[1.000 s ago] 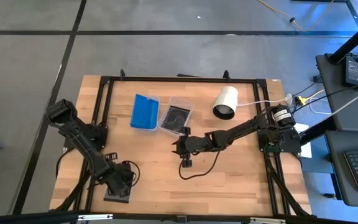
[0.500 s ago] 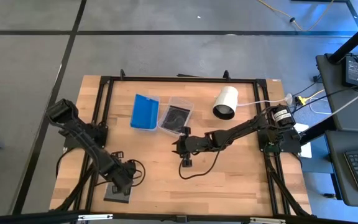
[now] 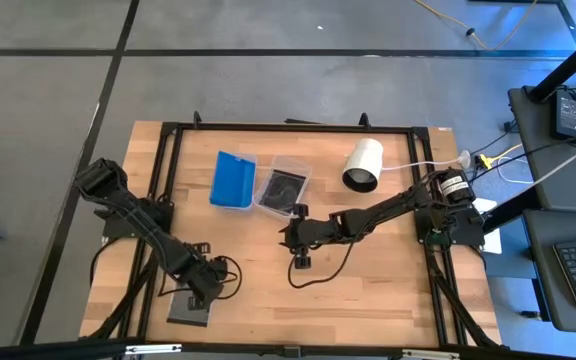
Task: Pick & place jewel cases by type
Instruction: Put the black cd case into the right transparent bin
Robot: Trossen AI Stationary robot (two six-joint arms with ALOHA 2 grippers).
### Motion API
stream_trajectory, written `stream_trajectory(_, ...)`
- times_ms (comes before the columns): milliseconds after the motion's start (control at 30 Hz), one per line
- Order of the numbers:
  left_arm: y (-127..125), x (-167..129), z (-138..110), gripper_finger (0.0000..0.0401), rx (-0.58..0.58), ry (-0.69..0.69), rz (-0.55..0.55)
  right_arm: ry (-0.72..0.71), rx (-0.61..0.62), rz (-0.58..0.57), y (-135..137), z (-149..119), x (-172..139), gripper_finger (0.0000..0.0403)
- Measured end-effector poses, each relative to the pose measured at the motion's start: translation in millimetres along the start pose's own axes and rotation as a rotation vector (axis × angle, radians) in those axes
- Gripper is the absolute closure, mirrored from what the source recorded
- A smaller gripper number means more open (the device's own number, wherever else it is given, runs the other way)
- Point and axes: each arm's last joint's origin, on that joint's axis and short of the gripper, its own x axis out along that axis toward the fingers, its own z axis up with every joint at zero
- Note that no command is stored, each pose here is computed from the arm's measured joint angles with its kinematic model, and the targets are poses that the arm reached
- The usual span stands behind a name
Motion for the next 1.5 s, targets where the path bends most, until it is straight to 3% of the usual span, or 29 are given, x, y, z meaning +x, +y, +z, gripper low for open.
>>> stream_trajectory(967,0.3,18.9,10.4,0.0398,0.076,-0.01,0.037,0.008,0.0,0.0,0.0,-0.8,0.0,0.0244)
stream_trajectory(1500,26.0,25.4,69.7,0.0398,0.253,-0.353,0.146,0.213,0.026,0.001,1.8,-20.7,-2.8,0.0244)
